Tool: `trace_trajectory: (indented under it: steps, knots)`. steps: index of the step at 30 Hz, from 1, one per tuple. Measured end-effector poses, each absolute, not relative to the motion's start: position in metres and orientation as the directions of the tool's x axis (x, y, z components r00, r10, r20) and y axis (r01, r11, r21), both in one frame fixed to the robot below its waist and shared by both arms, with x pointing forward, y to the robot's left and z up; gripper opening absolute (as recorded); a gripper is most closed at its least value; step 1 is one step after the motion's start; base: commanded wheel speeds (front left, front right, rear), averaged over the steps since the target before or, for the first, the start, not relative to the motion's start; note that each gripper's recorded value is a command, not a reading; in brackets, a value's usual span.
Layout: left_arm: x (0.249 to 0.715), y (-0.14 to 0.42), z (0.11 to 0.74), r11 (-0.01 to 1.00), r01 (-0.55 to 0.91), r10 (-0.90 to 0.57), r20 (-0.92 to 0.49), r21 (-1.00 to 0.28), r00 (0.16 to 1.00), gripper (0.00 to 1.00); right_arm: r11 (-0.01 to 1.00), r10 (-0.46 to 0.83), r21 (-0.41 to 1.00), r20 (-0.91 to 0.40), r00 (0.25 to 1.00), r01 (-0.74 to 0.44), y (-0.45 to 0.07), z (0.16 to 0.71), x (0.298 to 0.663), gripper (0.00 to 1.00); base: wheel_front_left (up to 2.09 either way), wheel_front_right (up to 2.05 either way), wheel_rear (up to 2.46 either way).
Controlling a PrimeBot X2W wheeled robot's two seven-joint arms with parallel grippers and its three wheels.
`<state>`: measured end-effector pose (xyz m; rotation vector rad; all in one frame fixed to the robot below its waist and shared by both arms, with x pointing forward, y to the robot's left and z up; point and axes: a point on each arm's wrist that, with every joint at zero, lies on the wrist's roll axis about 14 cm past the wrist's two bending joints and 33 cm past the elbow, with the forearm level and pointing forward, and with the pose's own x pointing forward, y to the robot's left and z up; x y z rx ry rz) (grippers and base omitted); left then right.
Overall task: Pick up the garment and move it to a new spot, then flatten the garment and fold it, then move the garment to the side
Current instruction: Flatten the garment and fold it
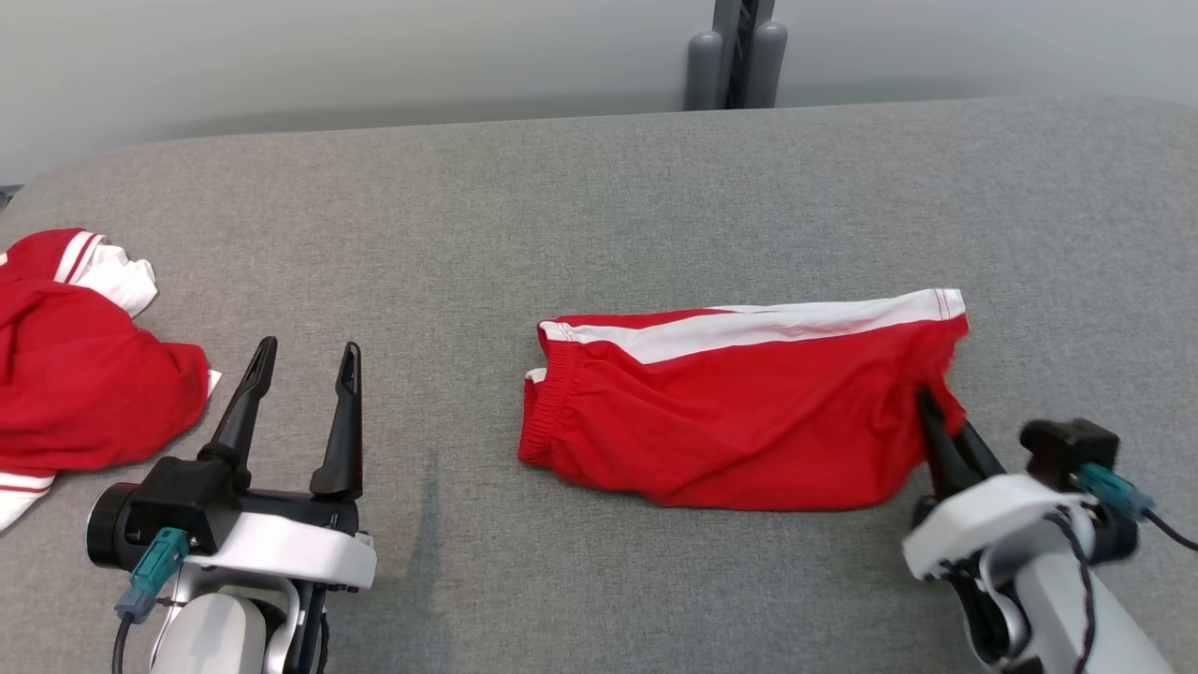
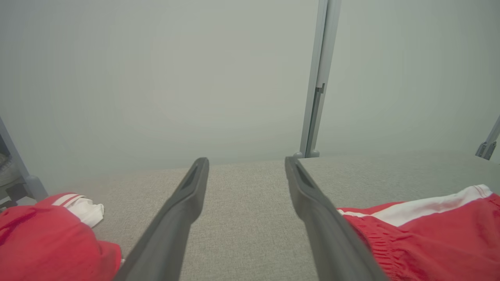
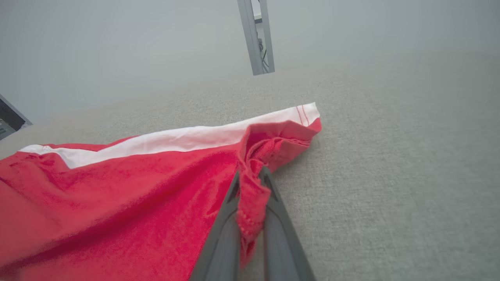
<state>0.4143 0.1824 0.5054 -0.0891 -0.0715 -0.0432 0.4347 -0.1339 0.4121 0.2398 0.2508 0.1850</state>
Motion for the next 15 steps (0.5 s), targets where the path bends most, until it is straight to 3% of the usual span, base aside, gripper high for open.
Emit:
trace_trajectory:
  steps: [6, 15]
  knots:
    - [0.417, 0.177, 0.504, 0.994, 0.056, -0.049, 0.069, -0.095, 0.996, 1.00, 0.907, 0.368, 0.250, -0.074, 0.927, -0.340, -0.070, 0.465, 0.457, 0.00, 0.00, 0.00, 0.00]
    - [0.418, 0.173, 0.501, 0.992, 0.070, -0.064, 0.061, -0.104, 0.996, 1.00, 0.692, 0.695, 0.293, -0.024, 0.718, -0.660, 0.052, 0.493, 0.423, 0.00, 0.00, 0.00, 0.00]
